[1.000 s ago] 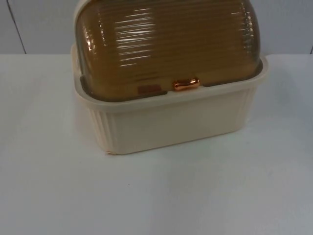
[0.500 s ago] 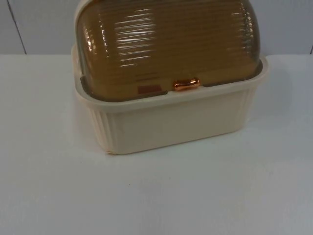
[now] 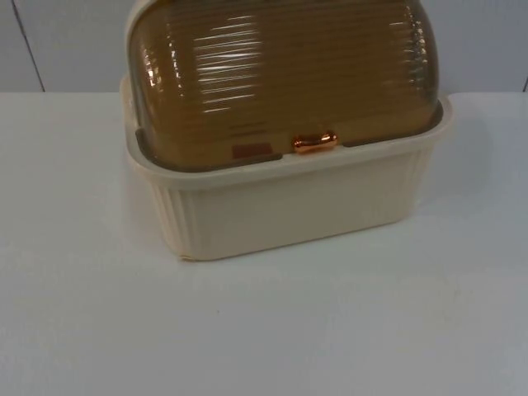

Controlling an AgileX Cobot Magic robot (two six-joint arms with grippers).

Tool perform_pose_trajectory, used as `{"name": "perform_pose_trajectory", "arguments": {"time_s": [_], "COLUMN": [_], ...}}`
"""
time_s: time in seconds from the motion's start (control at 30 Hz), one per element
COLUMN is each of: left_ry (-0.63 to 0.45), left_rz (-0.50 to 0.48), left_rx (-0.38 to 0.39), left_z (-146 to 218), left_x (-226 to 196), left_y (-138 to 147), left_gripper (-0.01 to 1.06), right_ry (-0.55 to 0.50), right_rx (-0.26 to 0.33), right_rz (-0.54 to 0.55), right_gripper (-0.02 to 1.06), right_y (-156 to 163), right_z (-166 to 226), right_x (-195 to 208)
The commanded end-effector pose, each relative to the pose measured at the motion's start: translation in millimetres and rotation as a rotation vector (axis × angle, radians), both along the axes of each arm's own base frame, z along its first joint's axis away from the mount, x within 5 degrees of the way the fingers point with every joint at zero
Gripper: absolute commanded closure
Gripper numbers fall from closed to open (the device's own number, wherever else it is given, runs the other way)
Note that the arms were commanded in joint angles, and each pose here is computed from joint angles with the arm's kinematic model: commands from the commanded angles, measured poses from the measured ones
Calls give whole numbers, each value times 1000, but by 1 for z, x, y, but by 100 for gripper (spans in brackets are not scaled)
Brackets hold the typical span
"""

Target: Open the box lid with the left hand, place the block into the box with the right hand, then close the box lid with the left hand.

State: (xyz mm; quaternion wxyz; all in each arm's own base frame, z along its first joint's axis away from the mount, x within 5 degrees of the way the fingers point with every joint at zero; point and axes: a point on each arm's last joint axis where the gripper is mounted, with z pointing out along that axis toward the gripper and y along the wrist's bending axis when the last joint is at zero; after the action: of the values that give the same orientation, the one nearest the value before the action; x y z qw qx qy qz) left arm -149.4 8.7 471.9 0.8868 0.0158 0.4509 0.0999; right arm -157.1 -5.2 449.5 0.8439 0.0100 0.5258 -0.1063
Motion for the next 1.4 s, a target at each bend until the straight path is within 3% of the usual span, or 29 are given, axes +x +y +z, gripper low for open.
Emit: {"name": "perform_pose_trajectory", "arguments": {"time_s": [0.0,0.13,0.23,0.57,0.73,0.9,1.07,1.17,1.3,1.37], "left_ry": [-3,6,74,215,144,151,159,209,385,429], "left_rz": [-16,-35,-46,-86,-88,-104,-104,-109,-118,-123], "left_rx": [-9,49,133,81,76,71,70,66,62,58], "left_z": [0,-1,-9,-32,-26,-27,-29,-35,-59,-65], "left_x": [-6,-6,2,22,20,21,23,33,61,66], "left_y": [-7,-17,-22,-17,-17,-18,-18,-18,-18,-18], "left_gripper": [0,0,0,0,0,0,0,0,0,0], "right_ry": [26,34,120,227,225,203,260,321,450,491], "right_rx": [1,-51,-90,-52,-50,-38,-34,-27,60,67], "right_rz": [29,107,111,142,156,155,150,154,173,173], "right_gripper": [0,0,0,0,0,0,0,0,0,0], "right_y": [5,14,14,8,8,8,7,8,7,7], "right_z": [-2,-2,-11,-24,-24,-23,-32,-41,-66,-73], "right_x": [2,3,13,32,32,33,47,59,86,92]}}
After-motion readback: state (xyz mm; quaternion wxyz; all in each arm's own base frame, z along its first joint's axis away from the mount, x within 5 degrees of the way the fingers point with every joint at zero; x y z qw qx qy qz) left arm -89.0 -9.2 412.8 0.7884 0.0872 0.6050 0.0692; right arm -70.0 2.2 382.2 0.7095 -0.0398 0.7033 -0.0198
